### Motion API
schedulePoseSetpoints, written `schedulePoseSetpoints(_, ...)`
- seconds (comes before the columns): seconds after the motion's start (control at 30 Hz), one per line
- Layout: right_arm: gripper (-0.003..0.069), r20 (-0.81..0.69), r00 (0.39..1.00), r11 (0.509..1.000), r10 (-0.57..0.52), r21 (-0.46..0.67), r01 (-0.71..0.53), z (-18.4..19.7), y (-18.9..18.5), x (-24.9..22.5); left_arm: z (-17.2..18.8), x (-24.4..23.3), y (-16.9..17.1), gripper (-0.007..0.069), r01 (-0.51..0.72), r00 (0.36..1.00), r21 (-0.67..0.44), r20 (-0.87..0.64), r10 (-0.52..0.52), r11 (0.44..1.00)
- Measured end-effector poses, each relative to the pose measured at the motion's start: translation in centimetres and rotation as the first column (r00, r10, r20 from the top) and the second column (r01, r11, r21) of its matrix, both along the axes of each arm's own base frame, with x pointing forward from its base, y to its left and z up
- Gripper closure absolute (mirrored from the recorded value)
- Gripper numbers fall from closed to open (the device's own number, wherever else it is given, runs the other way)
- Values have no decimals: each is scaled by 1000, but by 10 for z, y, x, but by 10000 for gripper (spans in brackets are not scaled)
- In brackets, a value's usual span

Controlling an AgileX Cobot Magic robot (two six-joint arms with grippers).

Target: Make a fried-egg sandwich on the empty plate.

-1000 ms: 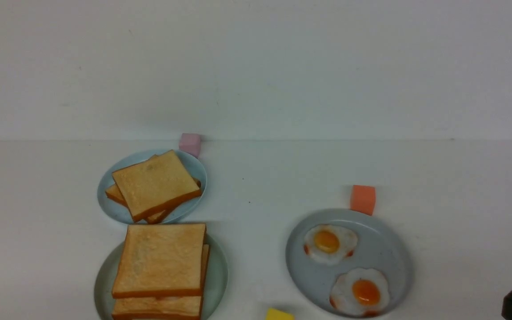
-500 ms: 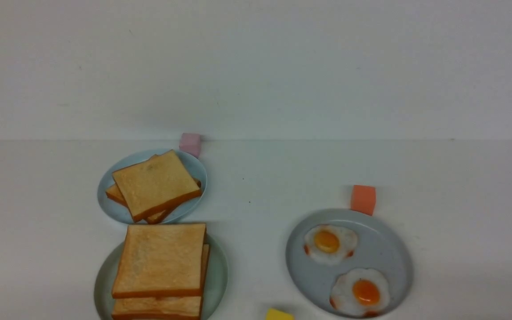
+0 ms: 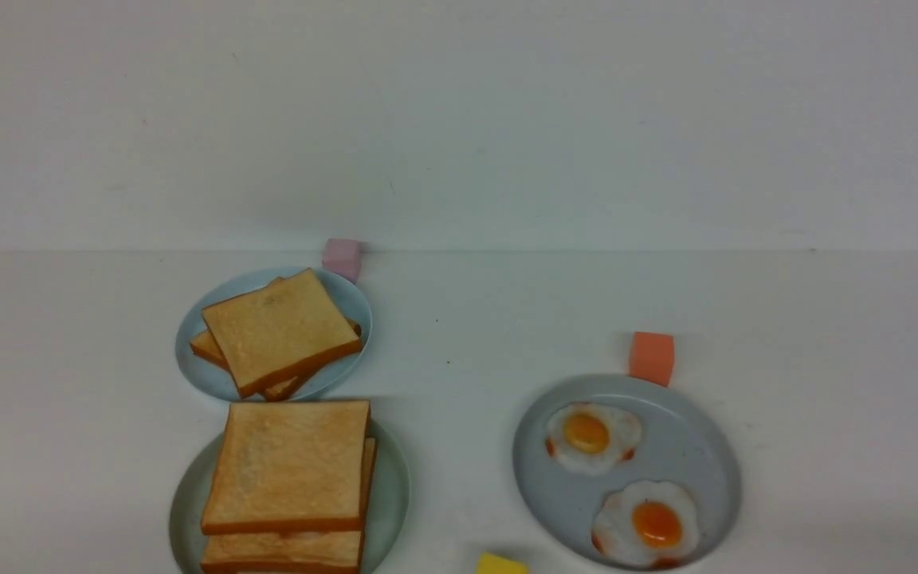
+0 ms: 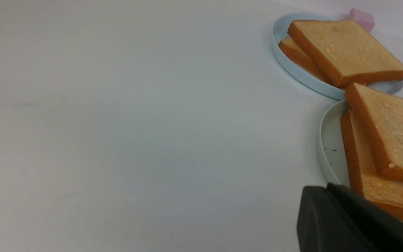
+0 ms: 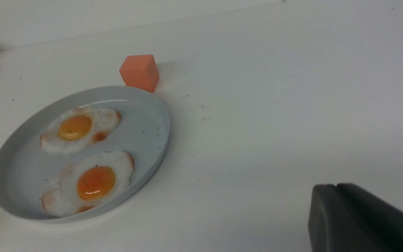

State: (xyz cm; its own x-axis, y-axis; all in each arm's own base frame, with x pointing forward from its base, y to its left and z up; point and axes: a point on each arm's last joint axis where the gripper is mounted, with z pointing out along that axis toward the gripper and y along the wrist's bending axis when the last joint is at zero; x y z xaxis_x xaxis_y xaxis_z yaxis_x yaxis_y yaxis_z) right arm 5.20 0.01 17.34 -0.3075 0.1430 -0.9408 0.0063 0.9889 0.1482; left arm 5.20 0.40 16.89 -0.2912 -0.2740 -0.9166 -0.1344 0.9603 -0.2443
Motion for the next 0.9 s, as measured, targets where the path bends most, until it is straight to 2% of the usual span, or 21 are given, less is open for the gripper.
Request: schedulePoseSetpoints(0.9, 573, 2, 1000, 1000, 0, 1, 0, 0, 0, 0, 0, 0, 0, 572, 0, 1000, 0, 0, 0, 1000)
